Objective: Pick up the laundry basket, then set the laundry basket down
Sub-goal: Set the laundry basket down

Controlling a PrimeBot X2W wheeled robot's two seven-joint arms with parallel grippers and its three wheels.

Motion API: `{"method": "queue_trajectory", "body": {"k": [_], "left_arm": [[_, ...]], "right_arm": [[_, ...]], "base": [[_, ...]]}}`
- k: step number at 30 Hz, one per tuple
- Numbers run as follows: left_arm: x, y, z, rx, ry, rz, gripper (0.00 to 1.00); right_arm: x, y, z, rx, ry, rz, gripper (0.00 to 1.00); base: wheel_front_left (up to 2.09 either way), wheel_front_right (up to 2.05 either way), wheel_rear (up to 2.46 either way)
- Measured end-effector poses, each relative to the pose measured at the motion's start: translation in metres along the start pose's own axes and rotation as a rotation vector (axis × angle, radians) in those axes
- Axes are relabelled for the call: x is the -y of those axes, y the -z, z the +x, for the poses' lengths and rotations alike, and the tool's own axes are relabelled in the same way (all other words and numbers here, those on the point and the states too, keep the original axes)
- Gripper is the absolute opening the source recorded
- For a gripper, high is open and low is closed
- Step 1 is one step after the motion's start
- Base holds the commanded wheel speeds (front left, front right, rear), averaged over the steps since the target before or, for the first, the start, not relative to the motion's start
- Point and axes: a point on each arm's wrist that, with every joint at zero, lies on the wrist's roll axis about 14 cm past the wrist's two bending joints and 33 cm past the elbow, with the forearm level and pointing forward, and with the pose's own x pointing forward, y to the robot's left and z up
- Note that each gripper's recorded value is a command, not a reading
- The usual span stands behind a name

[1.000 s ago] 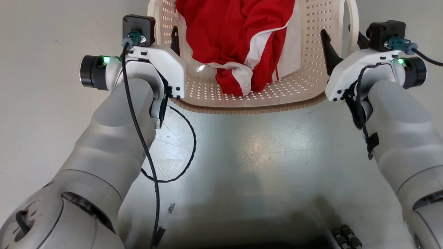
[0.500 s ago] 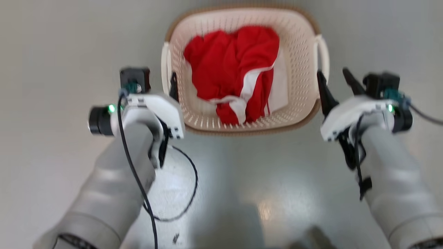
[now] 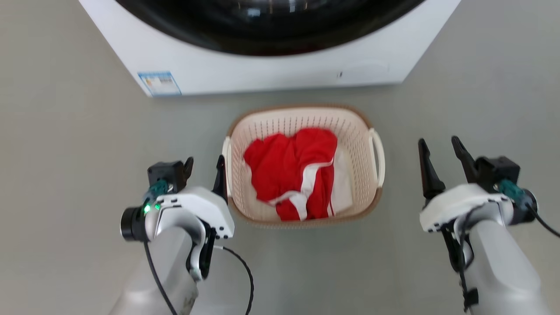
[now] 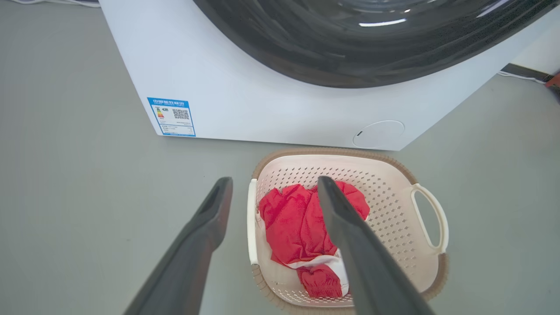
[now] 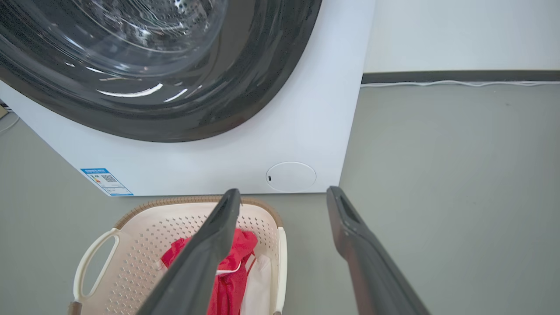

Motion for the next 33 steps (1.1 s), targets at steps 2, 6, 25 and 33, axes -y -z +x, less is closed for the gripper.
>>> {"method": "queue_trajectory", "body": {"k": [2,6,25,33], "left_arm": [[0.001,-0.012,-0.01,0.042,-0.001,-0.009,1.0],[-0.002,-0.029,-0.033,0.111,-0.013,-0.026,1.0],[-0.025,-0.05,-0.125,0.297,-0.062,-0.009,1.0],[-0.054,-0.045,-0.16,0.338,-0.148,-0.046,1.0]], "right_arm": [[0.003,-0.013,-0.011,0.043,0.012,-0.005,1.0],[0.004,-0.03,-0.031,0.103,0.02,-0.013,1.0],[-0.003,-0.048,-0.107,0.216,0.01,-0.034,1.0],[-0.013,-0.04,-0.131,0.224,-0.019,-0.044,1.0]], "base": [[0.0,0.0,0.0],[0.0,0.0,0.0],[0.0,0.0,0.0],[0.0,0.0,0.0]]}}
